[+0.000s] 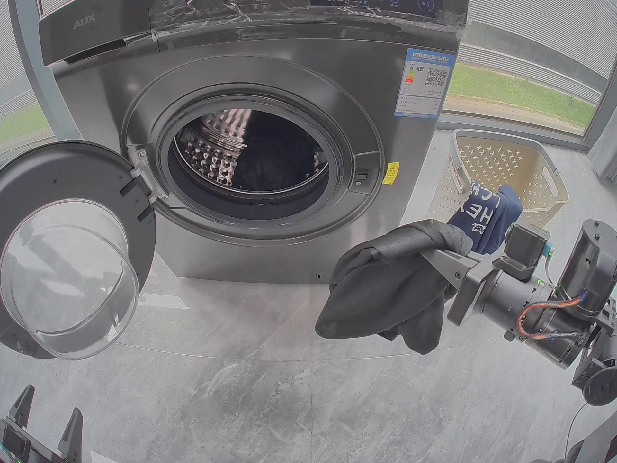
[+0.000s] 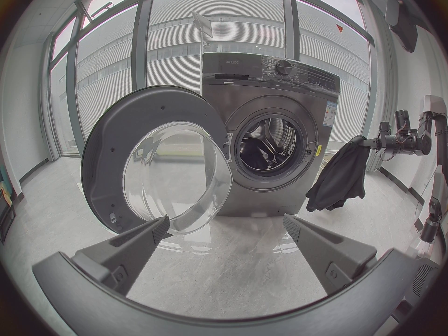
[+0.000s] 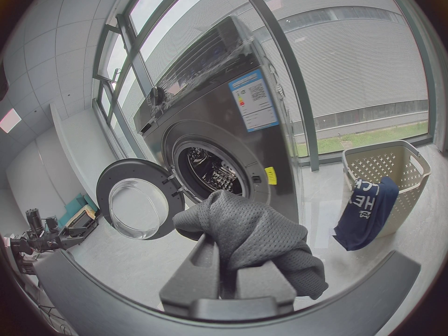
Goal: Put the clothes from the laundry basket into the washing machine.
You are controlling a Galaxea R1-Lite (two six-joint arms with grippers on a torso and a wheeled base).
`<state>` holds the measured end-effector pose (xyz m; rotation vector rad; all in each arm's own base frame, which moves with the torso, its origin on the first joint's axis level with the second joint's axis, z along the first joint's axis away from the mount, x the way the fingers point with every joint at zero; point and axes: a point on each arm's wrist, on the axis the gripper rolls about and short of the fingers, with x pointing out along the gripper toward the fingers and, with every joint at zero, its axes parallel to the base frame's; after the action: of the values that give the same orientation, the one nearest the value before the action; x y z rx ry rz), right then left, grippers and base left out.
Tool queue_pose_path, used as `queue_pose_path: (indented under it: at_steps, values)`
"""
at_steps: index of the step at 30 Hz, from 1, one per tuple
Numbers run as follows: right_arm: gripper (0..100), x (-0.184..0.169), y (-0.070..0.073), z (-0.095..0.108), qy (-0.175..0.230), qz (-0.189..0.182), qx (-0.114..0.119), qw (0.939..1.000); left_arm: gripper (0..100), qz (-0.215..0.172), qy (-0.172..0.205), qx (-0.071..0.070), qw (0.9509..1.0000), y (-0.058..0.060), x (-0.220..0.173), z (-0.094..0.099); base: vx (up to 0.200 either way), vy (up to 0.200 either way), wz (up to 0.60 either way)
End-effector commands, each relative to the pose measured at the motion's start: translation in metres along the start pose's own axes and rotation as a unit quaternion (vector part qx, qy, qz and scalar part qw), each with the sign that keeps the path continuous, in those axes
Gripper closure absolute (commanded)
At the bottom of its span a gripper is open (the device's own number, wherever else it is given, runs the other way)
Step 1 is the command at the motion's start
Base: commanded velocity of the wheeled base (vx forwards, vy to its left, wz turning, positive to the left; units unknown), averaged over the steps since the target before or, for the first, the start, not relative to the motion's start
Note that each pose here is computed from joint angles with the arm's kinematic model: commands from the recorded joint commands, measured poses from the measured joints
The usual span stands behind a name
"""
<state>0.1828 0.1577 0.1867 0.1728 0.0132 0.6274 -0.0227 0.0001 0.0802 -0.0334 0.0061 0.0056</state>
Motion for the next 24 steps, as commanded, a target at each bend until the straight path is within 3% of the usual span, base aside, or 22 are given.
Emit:
queue_pose_path:
  at_steps: [1,11,24]
  values:
    - [100,0.0004,0.0001,-0.0005,0.001,0.001,0.0,1.0,0,0.0,0.001,0.0,1.0,0.0001,0.0001,-0.0044,-0.2,0.0,0.0]
    - [100,0.0005,-0.0001,-0.0013,0.002,0.0,0.0,1.0,0,0.001,0.001,0.0,1.0,0.0002,0.0001,-0.0044,-0.02,0.0,0.0]
    - [100,0.0008,-0.0005,-0.0016,0.003,-0.001,0.0,1.0,0,0.0,0.001,0.0,1.0,0.0001,0.0001,-0.0044,0.0,0.2,0.0]
